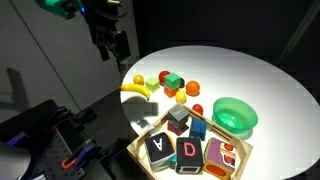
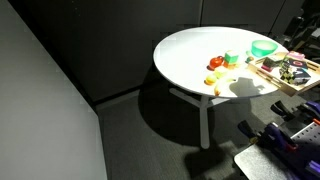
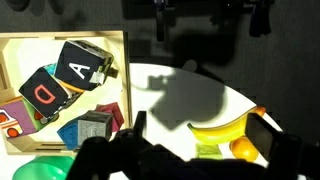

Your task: Pick up the gray block and put it on the pink block

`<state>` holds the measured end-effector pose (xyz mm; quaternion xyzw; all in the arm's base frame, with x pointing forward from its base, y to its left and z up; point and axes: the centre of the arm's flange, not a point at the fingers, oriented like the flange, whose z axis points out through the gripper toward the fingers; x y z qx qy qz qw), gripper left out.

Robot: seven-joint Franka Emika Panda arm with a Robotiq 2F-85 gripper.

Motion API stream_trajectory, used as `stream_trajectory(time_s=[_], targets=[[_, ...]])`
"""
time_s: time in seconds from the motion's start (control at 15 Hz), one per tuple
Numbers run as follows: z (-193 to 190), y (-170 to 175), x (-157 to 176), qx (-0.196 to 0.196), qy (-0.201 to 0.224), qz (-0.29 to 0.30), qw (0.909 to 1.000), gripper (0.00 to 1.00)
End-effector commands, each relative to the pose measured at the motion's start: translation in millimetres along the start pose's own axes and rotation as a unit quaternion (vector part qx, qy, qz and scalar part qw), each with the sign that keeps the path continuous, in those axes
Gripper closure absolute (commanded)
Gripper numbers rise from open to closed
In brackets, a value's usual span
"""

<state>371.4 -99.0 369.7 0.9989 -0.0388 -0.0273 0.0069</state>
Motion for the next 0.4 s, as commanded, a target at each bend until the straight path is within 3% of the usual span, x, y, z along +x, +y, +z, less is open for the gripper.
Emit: stream_trajectory(time_s=[0.0, 0.33], targets=[[0.3, 0.0, 0.0, 0.000, 0.000, 0.000, 1.0000, 0.00], [3.4, 0.0, 0.5, 0.000, -0.004, 0.000, 1.0000, 0.00]])
